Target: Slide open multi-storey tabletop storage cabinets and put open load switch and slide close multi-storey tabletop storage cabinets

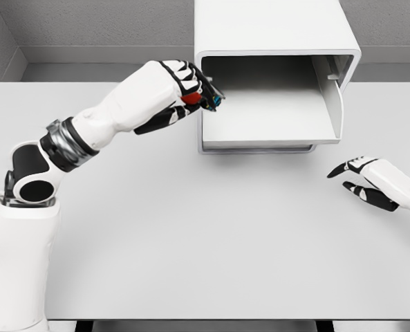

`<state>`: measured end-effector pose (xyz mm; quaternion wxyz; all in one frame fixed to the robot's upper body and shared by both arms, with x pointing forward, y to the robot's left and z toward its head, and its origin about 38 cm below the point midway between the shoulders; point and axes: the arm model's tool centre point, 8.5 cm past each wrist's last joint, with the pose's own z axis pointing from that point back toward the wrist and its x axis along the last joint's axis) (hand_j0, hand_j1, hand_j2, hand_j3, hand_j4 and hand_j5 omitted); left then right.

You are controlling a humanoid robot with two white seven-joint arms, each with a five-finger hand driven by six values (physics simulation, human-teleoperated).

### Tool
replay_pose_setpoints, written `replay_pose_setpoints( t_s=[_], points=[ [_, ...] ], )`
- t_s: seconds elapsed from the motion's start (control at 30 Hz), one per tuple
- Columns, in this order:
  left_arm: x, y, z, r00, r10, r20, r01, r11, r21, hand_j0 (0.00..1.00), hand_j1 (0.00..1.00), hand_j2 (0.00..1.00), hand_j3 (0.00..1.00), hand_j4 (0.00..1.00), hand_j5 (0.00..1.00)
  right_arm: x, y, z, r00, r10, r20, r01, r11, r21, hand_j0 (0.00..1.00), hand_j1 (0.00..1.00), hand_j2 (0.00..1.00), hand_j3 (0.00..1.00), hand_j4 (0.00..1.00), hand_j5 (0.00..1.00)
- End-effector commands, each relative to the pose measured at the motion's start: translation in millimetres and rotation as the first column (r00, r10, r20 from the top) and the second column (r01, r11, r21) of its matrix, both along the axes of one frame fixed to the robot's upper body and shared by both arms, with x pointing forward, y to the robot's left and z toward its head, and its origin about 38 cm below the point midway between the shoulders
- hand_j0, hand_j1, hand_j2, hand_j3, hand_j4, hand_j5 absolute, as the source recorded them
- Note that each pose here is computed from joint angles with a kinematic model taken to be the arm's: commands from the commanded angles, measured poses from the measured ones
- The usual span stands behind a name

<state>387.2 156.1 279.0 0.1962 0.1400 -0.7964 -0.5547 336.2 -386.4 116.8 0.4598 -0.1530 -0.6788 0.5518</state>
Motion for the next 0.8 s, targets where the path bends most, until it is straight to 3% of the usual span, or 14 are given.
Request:
replay_pose_setpoints(
  t_s=[0.0, 0.1, 0.33, 0.6, 0.77],
  points=[
    [-2.0, -10, -0.9, 1.0, -0.025, -0.006, 0.025, 1.0, -0.008, 0.46, 0.46, 0.46, 0.46, 0.46, 0.46, 0.1, 18, -0.6, 1.0, 0.023, 0.018, -0.024, 0.999, 0.042, 0.56, 0.56, 0.56, 0.56, 0.56, 0.56],
    [-2.3, -19, -1.4, 0.999, -0.032, -0.008, 0.032, 0.999, -0.022, 0.46, 0.46, 0.46, 0.46, 0.46, 0.46, -12.5, 35, -2.7, 0.998, 0.066, 0.014, -0.067, 0.995, 0.07, 0.56, 0.56, 0.56, 0.56, 0.56, 0.56],
    [-4.4, -41, -5.2, 0.997, -0.074, -0.024, 0.073, 0.996, -0.042, 0.46, 0.46, 0.46, 0.46, 0.46, 0.46, -23.2, 59, 7.5, 0.99, 0.137, 0.044, -0.14, 0.986, 0.089, 0.56, 0.56, 0.56, 0.56, 0.56, 0.56],
    [3.7, -46, -20.0, 0.998, -0.031, -0.049, 0.032, 0.999, 0.028, 0.46, 0.46, 0.46, 0.46, 0.46, 0.46, -27.1, 71, 15.9, 0.982, 0.175, 0.072, -0.181, 0.979, 0.089, 0.57, 0.57, 0.57, 0.57, 0.57, 0.57],
    [2.3, -56, -25.7, 0.998, -0.041, -0.053, 0.044, 0.997, 0.066, 0.46, 0.46, 0.46, 0.46, 0.46, 0.46, -28.4, 74, 18.3, 0.98, 0.185, 0.079, -0.192, 0.977, 0.091, 0.57, 0.57, 0.57, 0.57, 0.57, 0.57]
  ],
)
